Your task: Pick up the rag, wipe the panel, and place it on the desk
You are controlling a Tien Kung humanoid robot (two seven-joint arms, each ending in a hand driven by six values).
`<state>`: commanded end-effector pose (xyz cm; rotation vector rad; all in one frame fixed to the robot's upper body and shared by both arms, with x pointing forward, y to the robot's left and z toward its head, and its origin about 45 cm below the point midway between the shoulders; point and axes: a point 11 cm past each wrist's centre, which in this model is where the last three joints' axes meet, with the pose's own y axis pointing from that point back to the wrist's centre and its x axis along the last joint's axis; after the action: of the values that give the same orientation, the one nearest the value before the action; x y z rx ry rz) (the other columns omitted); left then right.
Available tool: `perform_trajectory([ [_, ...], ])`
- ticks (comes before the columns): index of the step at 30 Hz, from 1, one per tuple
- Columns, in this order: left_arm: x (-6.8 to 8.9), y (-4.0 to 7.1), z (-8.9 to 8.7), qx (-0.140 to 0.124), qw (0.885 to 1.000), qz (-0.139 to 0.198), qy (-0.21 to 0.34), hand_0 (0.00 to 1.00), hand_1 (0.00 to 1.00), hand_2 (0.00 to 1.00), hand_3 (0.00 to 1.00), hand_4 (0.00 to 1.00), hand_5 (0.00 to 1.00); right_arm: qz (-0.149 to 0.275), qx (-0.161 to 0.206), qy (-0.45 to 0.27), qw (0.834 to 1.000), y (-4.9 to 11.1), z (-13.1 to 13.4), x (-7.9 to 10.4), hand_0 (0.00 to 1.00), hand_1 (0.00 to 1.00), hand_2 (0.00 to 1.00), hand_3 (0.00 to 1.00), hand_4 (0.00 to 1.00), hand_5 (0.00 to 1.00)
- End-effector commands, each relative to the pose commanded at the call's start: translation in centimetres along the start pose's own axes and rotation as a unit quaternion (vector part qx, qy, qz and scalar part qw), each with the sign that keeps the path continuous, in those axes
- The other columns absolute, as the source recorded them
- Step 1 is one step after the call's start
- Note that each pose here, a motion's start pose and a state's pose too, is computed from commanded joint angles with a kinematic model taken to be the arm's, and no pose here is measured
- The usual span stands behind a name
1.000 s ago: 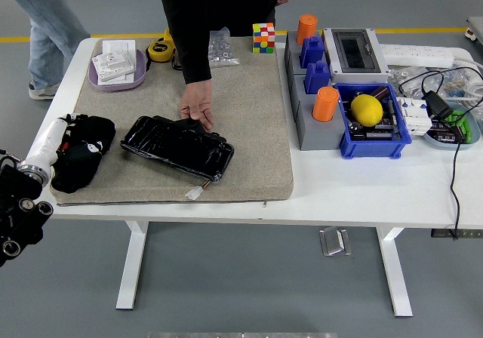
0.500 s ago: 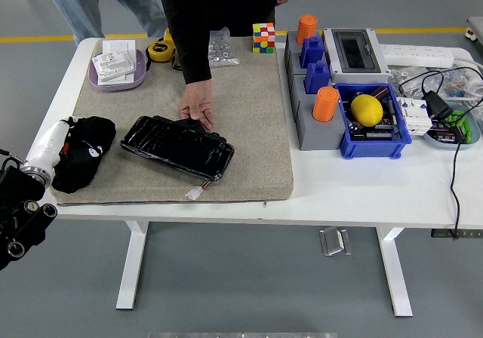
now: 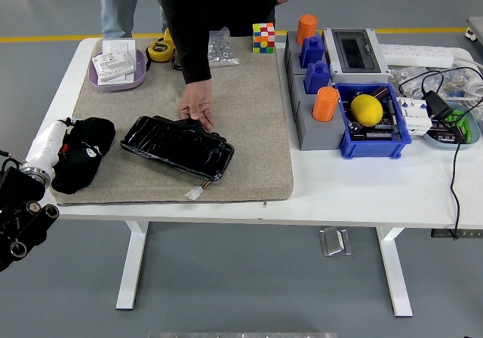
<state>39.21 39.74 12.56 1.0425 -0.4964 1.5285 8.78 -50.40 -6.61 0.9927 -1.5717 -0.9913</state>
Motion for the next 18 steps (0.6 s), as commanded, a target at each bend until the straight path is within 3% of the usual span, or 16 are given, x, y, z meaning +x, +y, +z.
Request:
perform_trajectory([
  [1, 0.03, 0.00, -0.04, 0.001, 1.000, 0.001, -0.002, 0.368, 0.503, 0.821, 0.785, 0.742, 0.220, 0.000, 0.001, 0.000, 1.000, 0.01, -0.06, 0.01, 0.723, 0.629, 0.669, 0.583, 0.968, 0.556],
  [2, 0.03, 0.00, -0.06, 0.001, 1.000, 0.001, -0.003, 0.348, 0.384, 0.810, 0.771, 0.737, 0.171, 0.000, 0.001, -0.001, 1.000, 0.01, -0.10, 0.02, 0.722, 0.628, 0.670, 0.582, 0.968, 0.556],
  [7, 0.16, -0.04, -0.03, 0.000, 1.000, 0.006, -0.008, 0.348, 0.384, 0.810, 0.771, 0.737, 0.171, 0.002, 0.003, -0.003, 1.000, 0.04, -0.23, 0.12, 0.722, 0.628, 0.670, 0.582, 0.968, 0.556],
  [8, 0.20, -0.06, 0.00, 0.000, 1.000, 0.007, -0.009, 0.310, 0.307, 0.801, 0.582, 0.664, 0.027, 0.002, 0.003, -0.003, 1.000, 0.04, -0.25, 0.14, 0.724, 0.629, 0.669, 0.582, 0.968, 0.557],
  [13, 0.48, -0.15, 0.24, -0.004, 1.000, 0.014, -0.013, 0.310, 0.307, 0.801, 0.582, 0.664, 0.027, 0.002, 0.004, -0.004, 1.000, 0.05, -0.31, 0.17, 0.724, 0.629, 0.669, 0.582, 0.968, 0.557],
  [14, 0.52, -0.15, 0.26, -0.005, 1.000, 0.016, -0.013, 0.299, 0.246, 0.692, 0.515, 0.540, 0.002, 0.002, 0.004, -0.005, 1.000, 0.05, -0.31, 0.18, 0.723, 0.629, 0.669, 0.583, 0.968, 0.558],
  [18, 0.63, -0.12, 0.26, -0.008, 1.000, 0.022, -0.015, 0.299, 0.246, 0.692, 0.515, 0.540, 0.002, 0.003, 0.004, -0.006, 1.000, 0.05, -0.26, 0.21, 0.723, 0.629, 0.669, 0.583, 0.968, 0.558],
])
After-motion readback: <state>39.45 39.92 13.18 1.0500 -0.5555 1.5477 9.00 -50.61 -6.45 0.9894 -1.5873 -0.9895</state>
